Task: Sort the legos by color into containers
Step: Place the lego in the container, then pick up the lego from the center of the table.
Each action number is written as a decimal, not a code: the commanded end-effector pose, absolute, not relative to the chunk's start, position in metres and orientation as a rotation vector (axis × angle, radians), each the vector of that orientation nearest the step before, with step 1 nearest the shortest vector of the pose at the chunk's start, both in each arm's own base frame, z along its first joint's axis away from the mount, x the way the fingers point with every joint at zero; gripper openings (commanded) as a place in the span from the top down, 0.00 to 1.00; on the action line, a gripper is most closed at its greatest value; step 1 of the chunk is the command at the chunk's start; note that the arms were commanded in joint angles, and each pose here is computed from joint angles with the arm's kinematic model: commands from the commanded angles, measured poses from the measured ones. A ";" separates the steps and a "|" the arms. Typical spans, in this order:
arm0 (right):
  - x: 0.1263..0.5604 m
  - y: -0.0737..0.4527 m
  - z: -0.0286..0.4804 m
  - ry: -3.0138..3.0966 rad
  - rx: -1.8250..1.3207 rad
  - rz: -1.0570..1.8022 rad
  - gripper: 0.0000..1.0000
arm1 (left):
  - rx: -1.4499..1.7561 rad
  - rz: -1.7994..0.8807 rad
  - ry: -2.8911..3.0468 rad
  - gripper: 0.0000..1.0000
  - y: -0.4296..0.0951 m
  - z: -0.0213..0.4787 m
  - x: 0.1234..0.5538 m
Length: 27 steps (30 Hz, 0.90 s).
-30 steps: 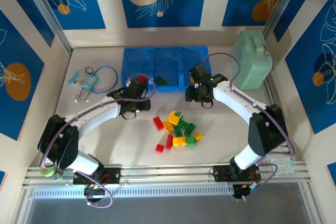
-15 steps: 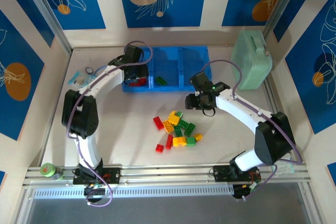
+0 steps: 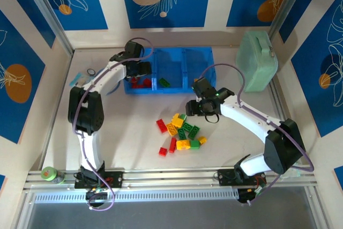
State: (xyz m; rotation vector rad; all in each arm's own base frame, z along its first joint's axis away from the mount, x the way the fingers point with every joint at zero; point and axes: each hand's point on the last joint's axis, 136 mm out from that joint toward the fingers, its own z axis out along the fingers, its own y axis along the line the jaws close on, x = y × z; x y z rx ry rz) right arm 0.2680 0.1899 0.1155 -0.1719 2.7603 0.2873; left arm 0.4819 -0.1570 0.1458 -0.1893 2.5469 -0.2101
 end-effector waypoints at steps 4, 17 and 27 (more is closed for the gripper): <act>0.263 0.226 0.125 2.730 -0.363 0.334 0.38 | -0.093 -0.188 2.400 0.15 -0.156 0.209 0.440; 0.247 0.323 0.098 2.793 -0.744 0.285 0.38 | 0.040 -0.379 2.150 0.16 -0.175 0.220 0.322; 0.236 0.359 0.051 2.905 -0.866 0.198 0.40 | -0.018 -0.398 2.168 0.18 -0.145 0.213 0.270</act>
